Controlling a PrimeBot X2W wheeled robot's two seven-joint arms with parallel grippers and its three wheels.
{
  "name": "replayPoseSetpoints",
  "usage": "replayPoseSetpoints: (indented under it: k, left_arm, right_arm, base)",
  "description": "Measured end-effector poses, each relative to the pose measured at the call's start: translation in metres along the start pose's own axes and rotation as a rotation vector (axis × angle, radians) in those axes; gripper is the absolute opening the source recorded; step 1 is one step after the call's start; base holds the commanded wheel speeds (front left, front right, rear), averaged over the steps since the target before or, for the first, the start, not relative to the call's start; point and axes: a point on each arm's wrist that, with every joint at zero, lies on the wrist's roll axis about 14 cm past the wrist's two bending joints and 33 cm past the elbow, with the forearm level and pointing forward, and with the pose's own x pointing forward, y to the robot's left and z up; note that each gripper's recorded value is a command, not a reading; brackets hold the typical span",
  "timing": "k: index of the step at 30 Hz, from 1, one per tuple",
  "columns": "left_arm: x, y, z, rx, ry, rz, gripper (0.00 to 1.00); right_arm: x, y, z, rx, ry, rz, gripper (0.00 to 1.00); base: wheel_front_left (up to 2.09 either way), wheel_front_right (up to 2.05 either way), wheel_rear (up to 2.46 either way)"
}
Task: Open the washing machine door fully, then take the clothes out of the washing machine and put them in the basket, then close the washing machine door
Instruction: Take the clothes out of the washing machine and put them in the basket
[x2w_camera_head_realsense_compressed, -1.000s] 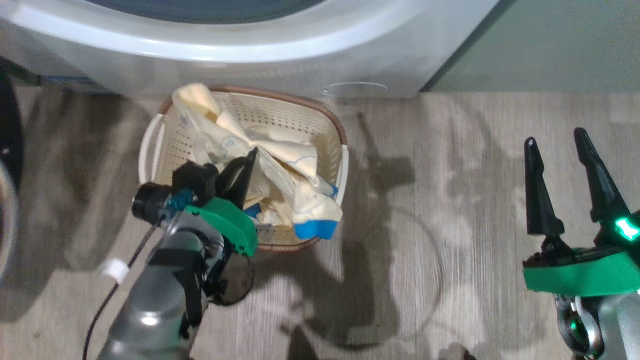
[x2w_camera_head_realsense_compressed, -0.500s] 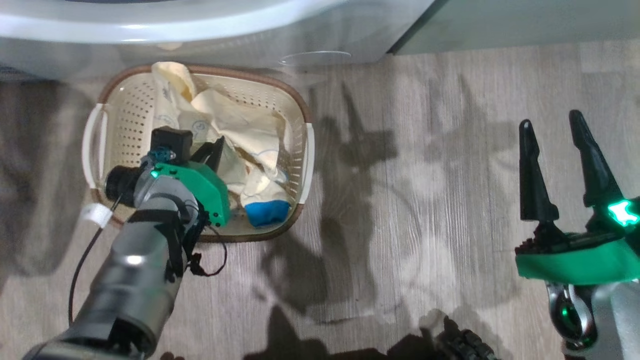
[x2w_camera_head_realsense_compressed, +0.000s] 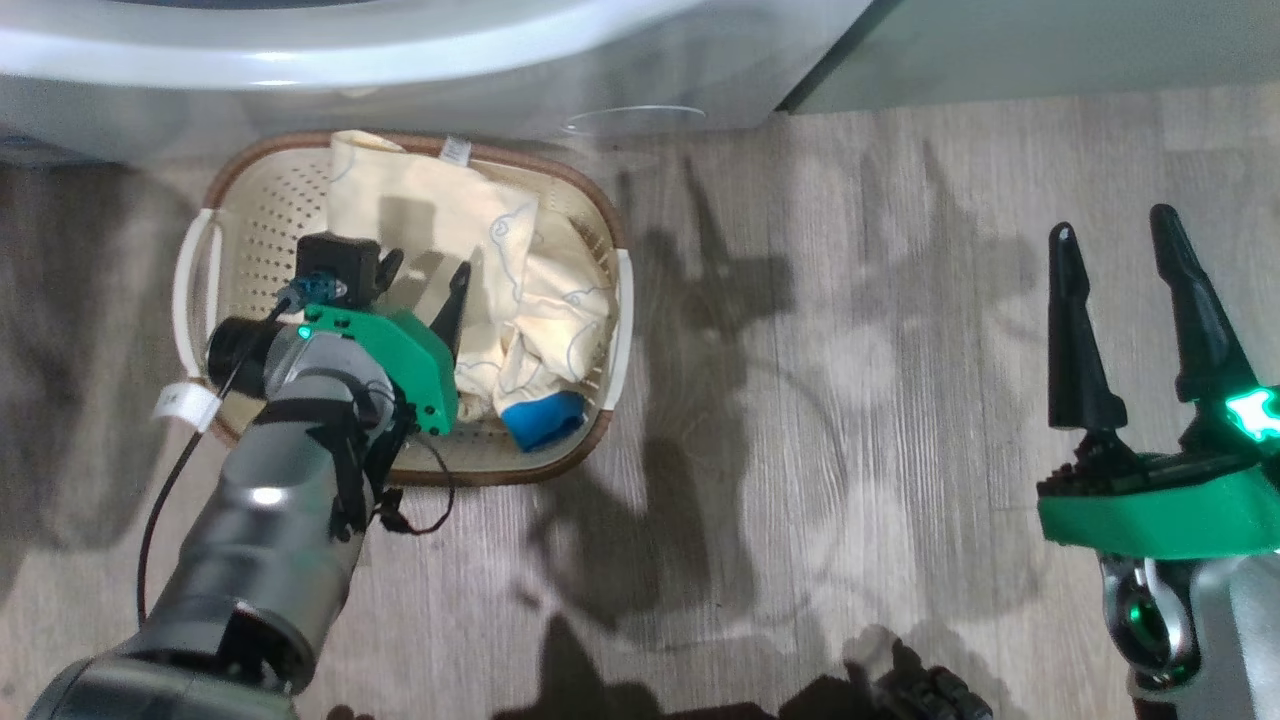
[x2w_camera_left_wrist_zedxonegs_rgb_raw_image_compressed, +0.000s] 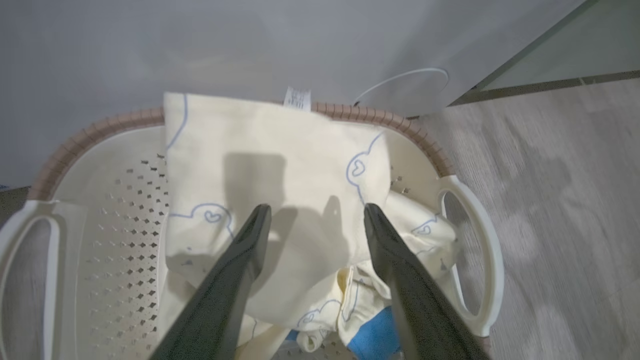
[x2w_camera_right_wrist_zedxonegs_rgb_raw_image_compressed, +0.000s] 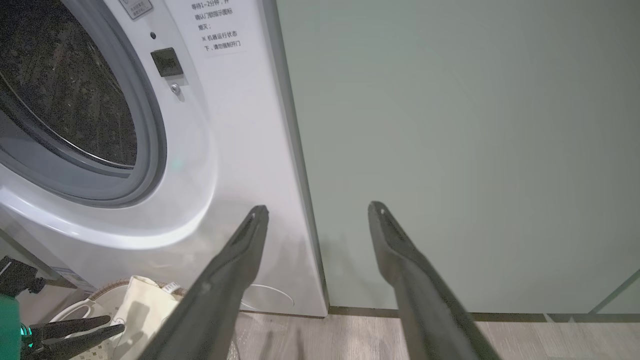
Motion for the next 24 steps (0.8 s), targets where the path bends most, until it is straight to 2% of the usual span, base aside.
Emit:
replayPoseSetpoints:
  k: [4,12,20,24]
  left_arm:
    - [-0.006,0.004,0.023,-0.002,-0.080,0.010,1.00]
    - [-0.047,0.022,0.056,-0.035,-0.252,0.072,1.00]
    - [-0.118,0.041,0.120,-0.052,-0.527,0.155,1.00]
    - [-0.157,0.045,0.133,-0.050,-0.610,0.186,1.00]
  right_arm:
    - [0.002,0.004,0.004,0.000,-0.013,0.013,1.00]
    - [0.004,0.014,0.015,-0.006,-0.045,0.051,1.00]
    - [-0.008,0.021,0.030,-0.030,-0.066,0.083,1.00]
    - [-0.016,0.024,0.042,-0.044,-0.090,0.097,1.00]
  base:
    - [0.00,0.00,0.00]
    - [0.00,0.00,0.00]
    - [0.00,0.00,0.00]
    - [0.00,0.00,0.00]
